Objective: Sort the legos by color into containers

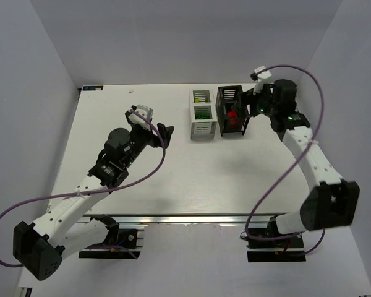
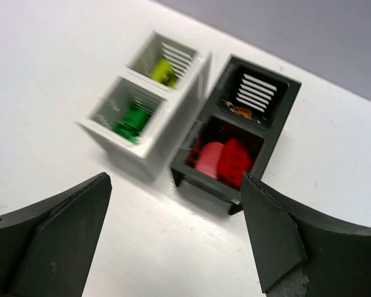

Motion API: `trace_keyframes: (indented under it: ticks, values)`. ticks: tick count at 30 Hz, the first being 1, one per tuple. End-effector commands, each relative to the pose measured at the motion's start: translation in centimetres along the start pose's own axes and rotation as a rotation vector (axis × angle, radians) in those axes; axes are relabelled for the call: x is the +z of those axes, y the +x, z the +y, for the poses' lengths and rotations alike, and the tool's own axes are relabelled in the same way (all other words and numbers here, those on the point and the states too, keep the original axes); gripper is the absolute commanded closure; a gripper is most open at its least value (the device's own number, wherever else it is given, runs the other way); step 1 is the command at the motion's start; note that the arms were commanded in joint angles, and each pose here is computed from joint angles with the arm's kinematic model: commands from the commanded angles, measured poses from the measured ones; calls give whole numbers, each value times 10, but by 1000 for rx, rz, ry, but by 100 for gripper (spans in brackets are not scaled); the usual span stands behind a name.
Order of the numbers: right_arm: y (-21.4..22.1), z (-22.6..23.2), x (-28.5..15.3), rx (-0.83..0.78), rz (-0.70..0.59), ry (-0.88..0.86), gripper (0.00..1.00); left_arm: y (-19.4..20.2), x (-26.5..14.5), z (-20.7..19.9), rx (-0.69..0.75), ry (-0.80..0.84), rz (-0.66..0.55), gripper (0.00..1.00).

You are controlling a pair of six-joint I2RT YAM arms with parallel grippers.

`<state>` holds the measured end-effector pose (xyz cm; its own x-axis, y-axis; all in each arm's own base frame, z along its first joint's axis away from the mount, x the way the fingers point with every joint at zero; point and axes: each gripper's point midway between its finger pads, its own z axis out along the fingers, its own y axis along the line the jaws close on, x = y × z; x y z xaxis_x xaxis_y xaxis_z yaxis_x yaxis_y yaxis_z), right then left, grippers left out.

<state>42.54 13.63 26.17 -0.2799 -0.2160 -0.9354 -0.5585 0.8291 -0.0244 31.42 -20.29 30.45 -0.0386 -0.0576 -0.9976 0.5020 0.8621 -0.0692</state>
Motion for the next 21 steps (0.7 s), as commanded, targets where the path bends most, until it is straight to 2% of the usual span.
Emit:
trace_keyframes:
  ticks: [1, 2, 4, 5, 7, 9, 12, 16, 21]
  values:
    - [-31, 34, -50, 144, -58, -78, 10, -6, 0, -2, -6, 14, -5, 2]
    - [-15, 47, -57, 198, -14, -120, 11, -8, 0, -3, -11, 19, -10, 2]
    - [-17, 62, -78, 201, -45, -154, 11, -8, -1, -5, -14, 30, -10, 2]
    - [2, 69, -80, 219, -18, -174, 11, -8, -1, -6, -14, 33, -10, 2]
    - [-1, 74, -94, 185, -94, -163, 10, -10, -2, -7, -16, 38, -16, 2]
    - [25, 71, -91, 208, -92, -120, 11, -12, -3, -7, -16, 39, -20, 2]
    - [17, 57, -98, 227, -140, -18, 11, -15, -5, -6, -10, 35, -32, 2]
    - [15, 52, -101, 298, -169, 27, 11, -10, -2, -2, 1, 12, -18, 2]
    - [0, 45, -113, 289, -257, 75, 11, -3, 1, -3, 5, 18, 1, 2]
